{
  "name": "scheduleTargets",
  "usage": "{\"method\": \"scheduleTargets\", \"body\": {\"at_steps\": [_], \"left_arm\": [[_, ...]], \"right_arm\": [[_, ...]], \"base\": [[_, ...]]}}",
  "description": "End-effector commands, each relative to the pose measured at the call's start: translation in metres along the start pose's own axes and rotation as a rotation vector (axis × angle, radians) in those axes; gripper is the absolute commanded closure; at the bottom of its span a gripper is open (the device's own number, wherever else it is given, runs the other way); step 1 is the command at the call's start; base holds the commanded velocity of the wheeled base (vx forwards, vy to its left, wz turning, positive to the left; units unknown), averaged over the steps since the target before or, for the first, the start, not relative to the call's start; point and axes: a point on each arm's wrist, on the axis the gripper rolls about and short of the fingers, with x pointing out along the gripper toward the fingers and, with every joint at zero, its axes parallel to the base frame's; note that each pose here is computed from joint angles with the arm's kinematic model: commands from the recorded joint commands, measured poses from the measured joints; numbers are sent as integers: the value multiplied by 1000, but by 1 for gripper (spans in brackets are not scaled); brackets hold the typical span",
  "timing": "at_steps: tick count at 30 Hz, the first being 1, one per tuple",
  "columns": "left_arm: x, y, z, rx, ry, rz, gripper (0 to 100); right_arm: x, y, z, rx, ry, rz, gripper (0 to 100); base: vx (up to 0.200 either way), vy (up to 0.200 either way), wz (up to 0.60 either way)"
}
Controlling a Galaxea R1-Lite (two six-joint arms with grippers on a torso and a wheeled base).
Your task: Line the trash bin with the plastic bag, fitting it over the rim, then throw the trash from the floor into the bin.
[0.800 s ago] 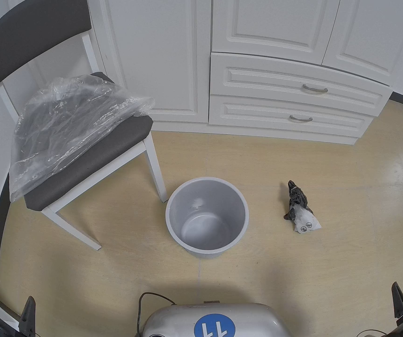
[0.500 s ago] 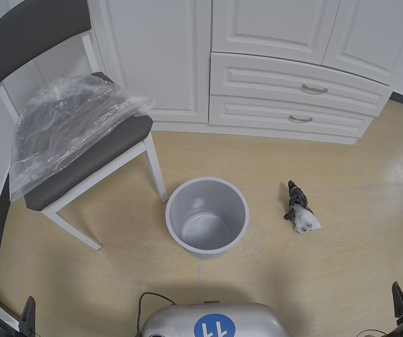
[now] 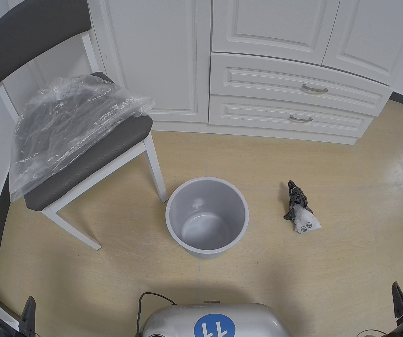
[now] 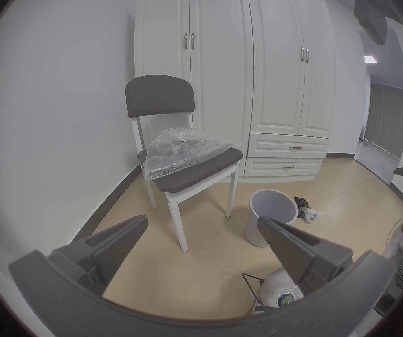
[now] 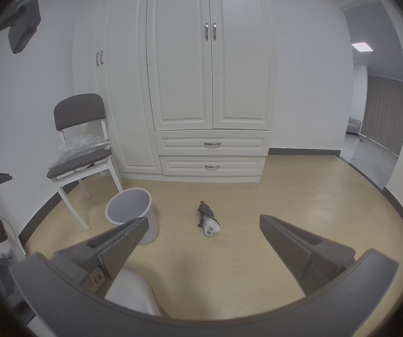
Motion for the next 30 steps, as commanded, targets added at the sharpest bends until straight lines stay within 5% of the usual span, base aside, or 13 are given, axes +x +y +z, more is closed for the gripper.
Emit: {"method": "scheduleTargets", "body": {"at_steps": [1,30], "left_arm": [[0,0,-5,0,0,1,0],[0,-1,-5,48,-3,-17,0]], "right_arm": [[0,0,-5,0,0,1,0],[0,0,-5,-32,-1,-2,0]], "base": [[0,0,0],[0,0,0]]}}
